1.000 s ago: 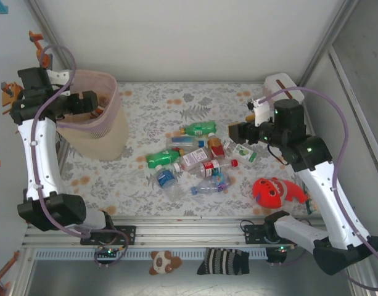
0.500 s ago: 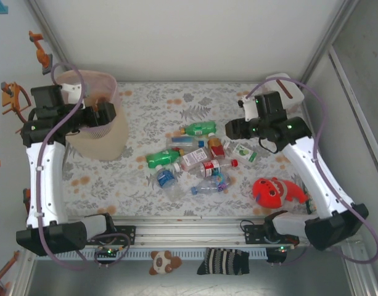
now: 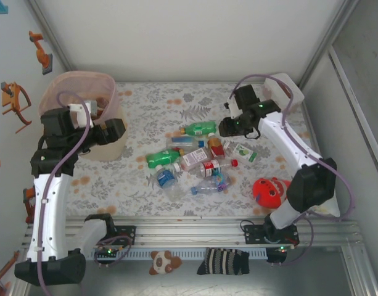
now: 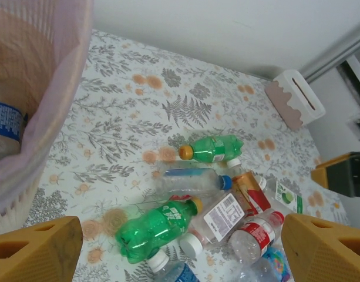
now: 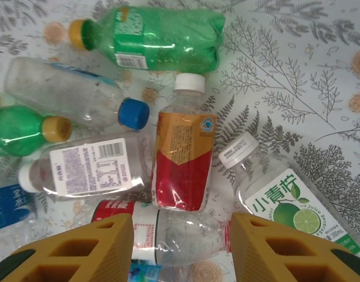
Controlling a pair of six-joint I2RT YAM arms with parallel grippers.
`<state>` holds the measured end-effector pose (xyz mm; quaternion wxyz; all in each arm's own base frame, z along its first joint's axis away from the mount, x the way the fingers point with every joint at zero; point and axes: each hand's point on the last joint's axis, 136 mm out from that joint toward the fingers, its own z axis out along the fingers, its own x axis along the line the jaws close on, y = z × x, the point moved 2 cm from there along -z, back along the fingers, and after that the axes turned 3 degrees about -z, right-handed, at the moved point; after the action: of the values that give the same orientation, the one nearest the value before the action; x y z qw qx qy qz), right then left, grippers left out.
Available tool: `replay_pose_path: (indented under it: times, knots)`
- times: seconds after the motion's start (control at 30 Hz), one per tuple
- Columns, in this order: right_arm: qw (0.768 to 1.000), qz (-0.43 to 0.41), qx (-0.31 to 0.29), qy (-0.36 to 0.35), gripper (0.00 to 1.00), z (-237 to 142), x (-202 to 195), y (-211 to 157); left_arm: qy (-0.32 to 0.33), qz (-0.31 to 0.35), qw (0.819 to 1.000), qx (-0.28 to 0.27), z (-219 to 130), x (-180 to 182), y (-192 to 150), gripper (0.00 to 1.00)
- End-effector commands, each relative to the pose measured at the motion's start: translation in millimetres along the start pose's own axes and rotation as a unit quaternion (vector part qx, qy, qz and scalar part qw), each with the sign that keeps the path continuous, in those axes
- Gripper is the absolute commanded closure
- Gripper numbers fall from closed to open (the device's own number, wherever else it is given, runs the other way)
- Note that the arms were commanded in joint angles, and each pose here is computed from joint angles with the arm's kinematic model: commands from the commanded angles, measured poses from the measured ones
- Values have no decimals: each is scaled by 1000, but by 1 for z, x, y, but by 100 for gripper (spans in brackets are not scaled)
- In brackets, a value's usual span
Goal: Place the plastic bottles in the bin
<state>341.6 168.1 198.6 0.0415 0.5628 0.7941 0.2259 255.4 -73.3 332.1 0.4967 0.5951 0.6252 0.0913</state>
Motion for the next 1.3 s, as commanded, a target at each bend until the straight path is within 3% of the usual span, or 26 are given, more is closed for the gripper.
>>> replay_pose_path:
  times: [0.0,0.7,1.27]
  knots:
    - [1000,-6,9,-20,55,10,0,8,-20,-8,1000,-17,-6,-9,2,13]
    - [994,-28,91,-47,56,116,-2,32,-77,30,992,-95,-46,-55,47,11]
    - [989,-26,135,-53,57,168,-10,25,-90,28,992,-90,-42,-57,48,10]
